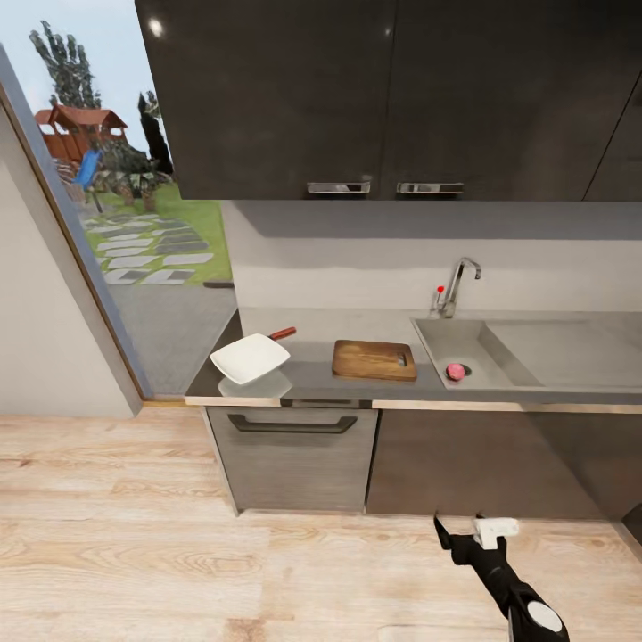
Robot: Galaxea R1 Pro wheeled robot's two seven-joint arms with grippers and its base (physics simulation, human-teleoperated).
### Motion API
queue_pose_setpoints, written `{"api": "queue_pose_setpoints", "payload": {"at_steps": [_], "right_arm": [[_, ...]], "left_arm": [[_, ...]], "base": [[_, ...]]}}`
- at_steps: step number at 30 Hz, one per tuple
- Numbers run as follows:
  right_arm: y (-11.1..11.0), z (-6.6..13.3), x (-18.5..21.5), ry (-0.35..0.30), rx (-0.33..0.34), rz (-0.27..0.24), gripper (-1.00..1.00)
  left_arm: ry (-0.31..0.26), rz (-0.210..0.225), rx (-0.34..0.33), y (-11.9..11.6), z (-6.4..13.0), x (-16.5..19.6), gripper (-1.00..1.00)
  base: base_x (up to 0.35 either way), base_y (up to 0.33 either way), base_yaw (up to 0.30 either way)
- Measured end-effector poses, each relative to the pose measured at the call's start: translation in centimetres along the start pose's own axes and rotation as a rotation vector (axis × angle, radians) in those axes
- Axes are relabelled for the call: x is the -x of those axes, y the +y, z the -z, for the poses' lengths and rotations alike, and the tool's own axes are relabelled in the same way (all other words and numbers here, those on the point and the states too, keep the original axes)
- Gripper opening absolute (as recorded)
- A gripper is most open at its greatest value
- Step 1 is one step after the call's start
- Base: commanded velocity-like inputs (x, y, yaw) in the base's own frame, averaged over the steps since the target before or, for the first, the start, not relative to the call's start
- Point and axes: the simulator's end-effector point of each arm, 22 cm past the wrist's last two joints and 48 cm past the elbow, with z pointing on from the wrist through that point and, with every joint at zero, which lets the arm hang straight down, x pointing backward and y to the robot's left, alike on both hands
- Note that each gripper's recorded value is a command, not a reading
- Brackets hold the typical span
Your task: In the kitchen, take the Vidalia onion out of the sink, dice it on the chopping board with the paring knife, put the diced onion into the bowl on the countertop, then place both the paring knife and the chopping board into the sink.
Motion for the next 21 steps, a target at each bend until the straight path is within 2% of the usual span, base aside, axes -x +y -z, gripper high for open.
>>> {"api": "queue_pose_setpoints", "payload": {"at_steps": [2,3,9,11,14,17,19,21], "right_arm": [[0.2,0.0,-0.9,0.017,0.004,-0.012,1.00],[0.1,0.0,-2.4,0.046,0.009,-0.027,1.00],[-0.7,0.4,-5.3,0.104,0.018,-0.047,1.00],[-0.8,0.4,-5.5,0.108,0.016,-0.049,1.00],[-2.4,0.7,-6.0,0.125,-0.007,-0.026,1.00],[-3.0,1.6,-9.5,0.222,0.028,0.012,1.00],[-3.4,3.1,-13.2,0.318,0.061,0.031,1.00],[-3.8,4.4,-15.9,0.387,0.070,0.033,1.00]], "left_arm": [[0.000,0.000,0.000,0.0,0.0,0.0,1.00],[0.000,0.000,0.001,0.0,0.0,0.0,1.00],[0.000,0.000,0.002,0.1,0.0,0.0,1.00],[-0.001,-0.002,0.003,0.2,0.0,0.0,1.00],[-0.004,-0.002,0.007,0.5,0.0,0.2,1.00],[-0.006,0.000,0.012,0.7,0.0,0.3,1.00],[-0.008,0.003,0.015,0.8,-0.1,0.3,1.00],[-0.008,0.004,0.019,0.9,-0.1,0.4,1.00]], "base": [[0.000,0.000,0.000],[0.000,0.000,0.000],[0.000,0.000,0.000],[0.000,0.000,0.000],[0.000,0.000,0.000],[0.000,0.000,0.000],[0.000,0.000,0.000],[0.000,0.000,0.000]]}}
